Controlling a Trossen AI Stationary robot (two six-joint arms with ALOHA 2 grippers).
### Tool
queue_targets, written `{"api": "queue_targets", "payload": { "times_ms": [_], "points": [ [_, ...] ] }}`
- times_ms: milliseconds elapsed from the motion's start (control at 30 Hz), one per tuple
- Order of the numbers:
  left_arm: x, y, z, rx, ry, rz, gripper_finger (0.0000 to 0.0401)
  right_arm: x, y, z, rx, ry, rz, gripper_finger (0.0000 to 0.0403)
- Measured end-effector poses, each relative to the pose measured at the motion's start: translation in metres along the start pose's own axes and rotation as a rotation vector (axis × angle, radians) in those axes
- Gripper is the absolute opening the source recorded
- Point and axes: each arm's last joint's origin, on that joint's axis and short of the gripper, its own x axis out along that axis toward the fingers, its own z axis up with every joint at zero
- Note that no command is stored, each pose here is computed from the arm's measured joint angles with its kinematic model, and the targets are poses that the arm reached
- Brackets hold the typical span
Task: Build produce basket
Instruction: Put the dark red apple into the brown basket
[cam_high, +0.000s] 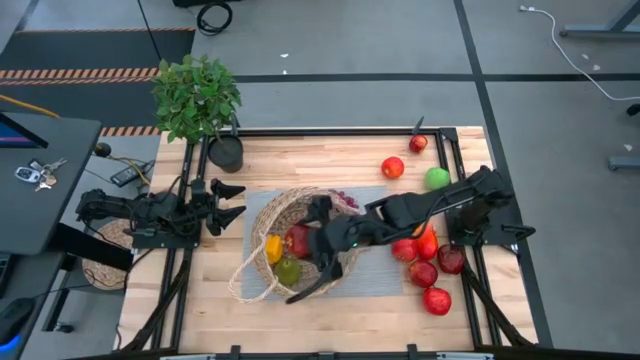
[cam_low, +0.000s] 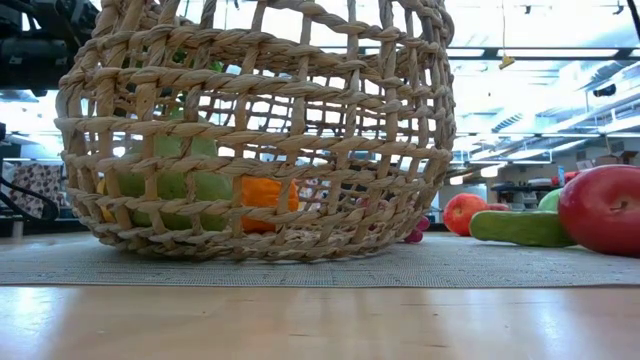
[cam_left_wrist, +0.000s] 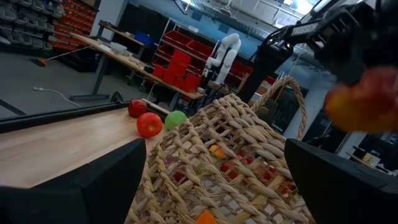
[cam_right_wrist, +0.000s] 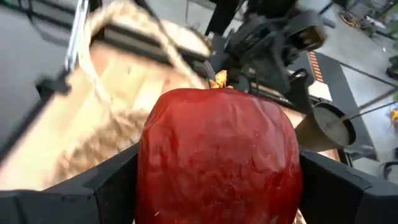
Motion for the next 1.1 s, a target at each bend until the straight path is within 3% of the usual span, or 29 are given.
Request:
{"api": "queue_targets", "payload": {
  "times_ms": [300,667,767,1100],
  "points": [
    [0.0000,0.0000,0.0000,0.000,0.000,-0.001,0.0389,0.0149,0.0084,-0.0053,-0.454,0.085,-0.154,0.0350],
    [0.0000,0.0000,0.0000,0.000,0.001,0.000,0.0389,0.0133,0.0076,-0.0060,-1.099,0.165,-0.151,0.0356],
    [0.0000,0.0000,0.0000,0.000,0.000,0.000,0.0389,0.0133,0.0070,-0.0061,-1.163,0.183,-0.160,0.0360],
    [0.0000,0.0000,0.0000,0.000,0.000,0.000,0.0389,0.0131,0.0069,-0.0061,-1.168,0.189,-0.165,0.0362]
  ]
}}
